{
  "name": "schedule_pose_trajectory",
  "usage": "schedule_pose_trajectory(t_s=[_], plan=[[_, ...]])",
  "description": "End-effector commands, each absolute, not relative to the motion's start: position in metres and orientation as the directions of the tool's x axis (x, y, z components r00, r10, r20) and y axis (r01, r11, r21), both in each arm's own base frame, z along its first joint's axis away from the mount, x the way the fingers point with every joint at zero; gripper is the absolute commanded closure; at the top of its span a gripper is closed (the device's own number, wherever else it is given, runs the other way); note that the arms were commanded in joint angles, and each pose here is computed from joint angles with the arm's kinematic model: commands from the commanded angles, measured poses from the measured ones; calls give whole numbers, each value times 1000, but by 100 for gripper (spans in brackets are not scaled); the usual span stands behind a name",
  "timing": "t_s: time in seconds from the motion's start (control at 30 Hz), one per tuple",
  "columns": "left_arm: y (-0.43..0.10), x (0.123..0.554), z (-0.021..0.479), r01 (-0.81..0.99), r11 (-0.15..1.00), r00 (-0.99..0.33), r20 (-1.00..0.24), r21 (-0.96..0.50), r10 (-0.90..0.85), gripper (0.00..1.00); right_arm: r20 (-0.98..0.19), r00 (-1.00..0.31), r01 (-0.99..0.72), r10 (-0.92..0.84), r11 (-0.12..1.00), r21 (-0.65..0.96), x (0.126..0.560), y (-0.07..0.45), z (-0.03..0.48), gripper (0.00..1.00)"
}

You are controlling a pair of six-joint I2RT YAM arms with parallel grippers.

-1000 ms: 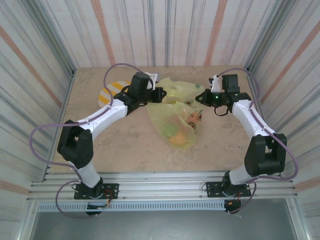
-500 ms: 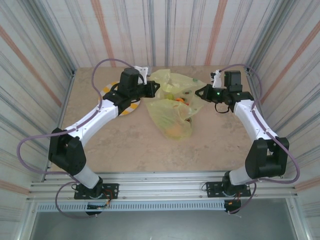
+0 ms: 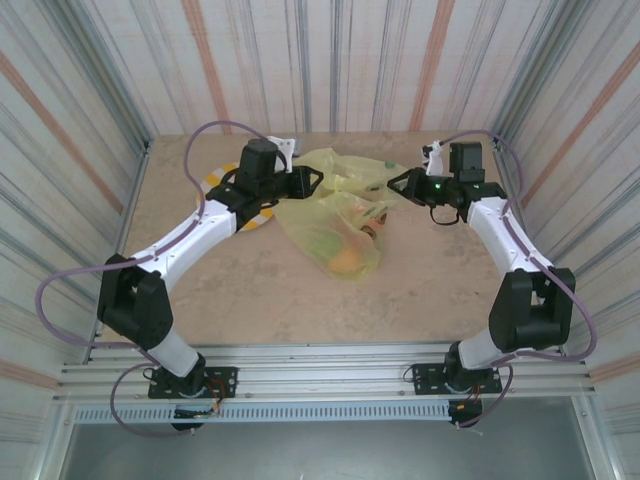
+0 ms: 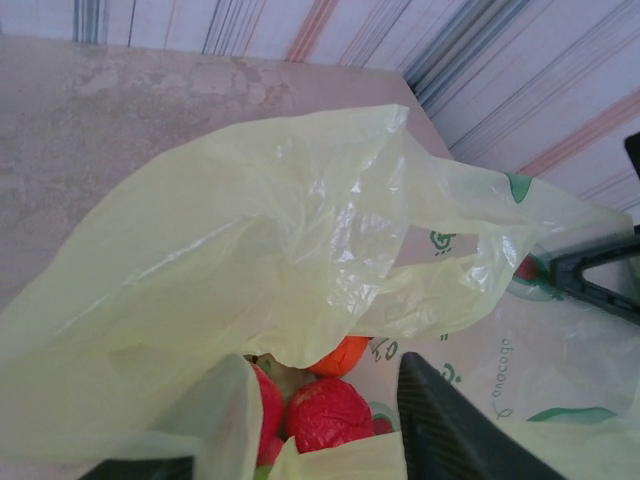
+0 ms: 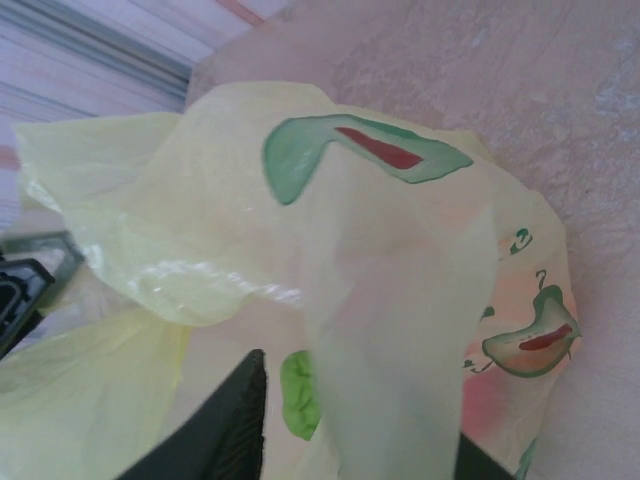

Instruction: Place the fruits into the plastic bag

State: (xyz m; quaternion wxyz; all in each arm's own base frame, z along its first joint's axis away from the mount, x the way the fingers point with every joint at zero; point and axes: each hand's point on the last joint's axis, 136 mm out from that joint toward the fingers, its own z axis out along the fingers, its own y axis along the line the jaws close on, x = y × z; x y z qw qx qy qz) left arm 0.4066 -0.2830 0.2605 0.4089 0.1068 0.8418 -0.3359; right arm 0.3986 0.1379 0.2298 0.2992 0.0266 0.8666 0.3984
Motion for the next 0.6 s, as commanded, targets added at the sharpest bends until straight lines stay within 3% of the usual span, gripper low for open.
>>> schedule_pose_trajectory(t_s=[0.0,0.3,0.57], plan=[[-270,398,275,466,757,-618,-781,-457,-91,49,-552,-780,-250,293,664,705,393,135,263,58],[-229,398,279,412,820,-579,-809,-397,-101,31,-577,-748,-293,327,618,730,385,128,288,36],[-203,392,288,381,858,-535,-839,-345,-100,24,-624,-703,-338,342,611,716,378,123,313,28]])
